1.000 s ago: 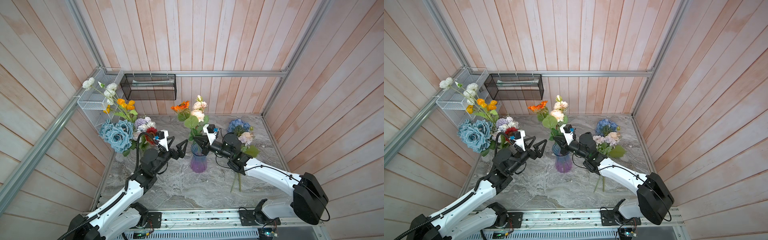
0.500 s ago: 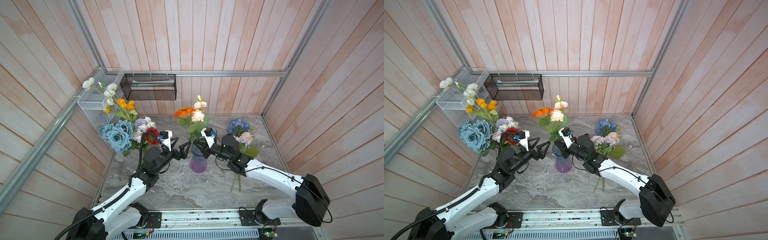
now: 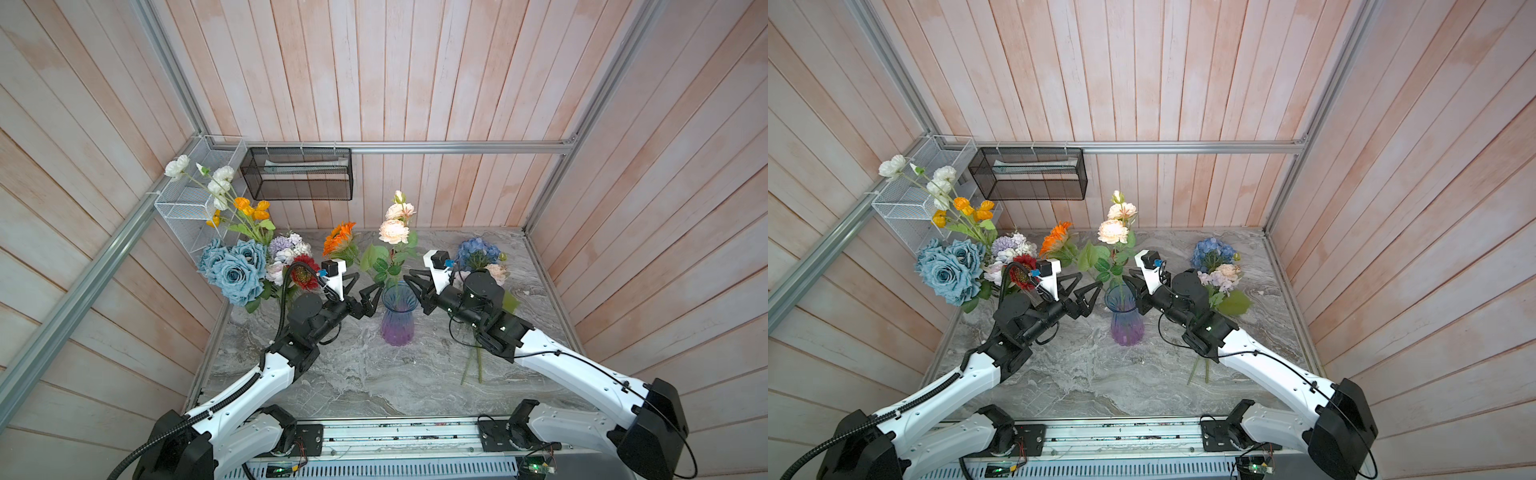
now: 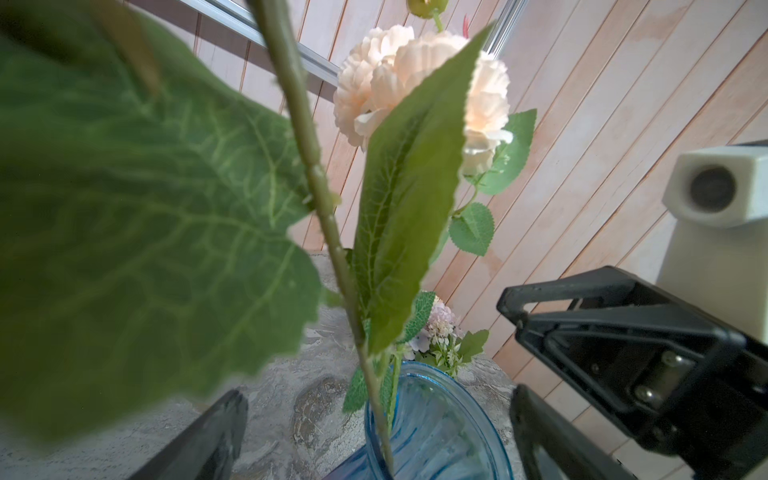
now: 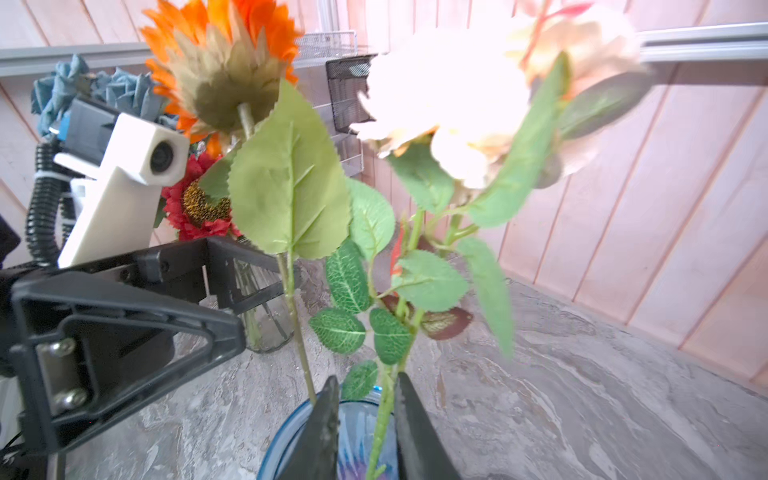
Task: Arrange the flowers into the vase
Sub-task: 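Open the right gripper and draw it back toward the flower pile, then grasp the cream rose spray stems in the pile with the right gripper, then lift the cream rose spray upright high above the table with the right gripper, then carry the cream rose spray over the vase and lower its stems in, then open the right gripper and draw it back from the vase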
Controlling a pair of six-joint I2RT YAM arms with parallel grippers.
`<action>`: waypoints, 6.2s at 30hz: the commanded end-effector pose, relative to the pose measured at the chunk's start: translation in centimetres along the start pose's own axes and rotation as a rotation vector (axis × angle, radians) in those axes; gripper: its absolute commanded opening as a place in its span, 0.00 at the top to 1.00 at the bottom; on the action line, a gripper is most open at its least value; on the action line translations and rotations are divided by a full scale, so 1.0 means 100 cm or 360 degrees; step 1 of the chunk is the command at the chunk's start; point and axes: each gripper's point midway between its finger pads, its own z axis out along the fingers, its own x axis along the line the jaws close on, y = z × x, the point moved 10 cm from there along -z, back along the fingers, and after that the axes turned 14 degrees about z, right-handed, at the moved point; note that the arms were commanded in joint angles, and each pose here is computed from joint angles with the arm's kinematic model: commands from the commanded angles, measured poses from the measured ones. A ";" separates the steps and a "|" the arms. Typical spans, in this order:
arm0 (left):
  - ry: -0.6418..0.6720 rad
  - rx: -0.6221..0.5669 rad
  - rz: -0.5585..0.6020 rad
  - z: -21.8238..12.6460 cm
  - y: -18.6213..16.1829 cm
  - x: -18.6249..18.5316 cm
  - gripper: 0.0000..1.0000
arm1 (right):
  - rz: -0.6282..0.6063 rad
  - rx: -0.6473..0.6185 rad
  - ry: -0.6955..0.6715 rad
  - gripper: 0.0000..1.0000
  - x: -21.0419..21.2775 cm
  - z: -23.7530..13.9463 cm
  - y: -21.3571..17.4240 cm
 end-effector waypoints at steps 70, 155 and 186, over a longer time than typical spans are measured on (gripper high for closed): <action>0.0121 0.0016 -0.0051 0.012 -0.003 0.008 0.00 | 0.1063 -0.0128 -0.1101 1.00 -0.205 -0.135 -0.085; -0.0063 -0.0050 0.0033 -0.016 0.026 -0.012 0.00 | -0.0156 -0.0054 0.0331 1.00 0.028 0.038 -0.022; -0.0062 -0.0082 0.0030 0.008 0.030 -0.014 0.01 | -0.0121 0.0076 0.0096 0.75 0.016 0.008 -0.049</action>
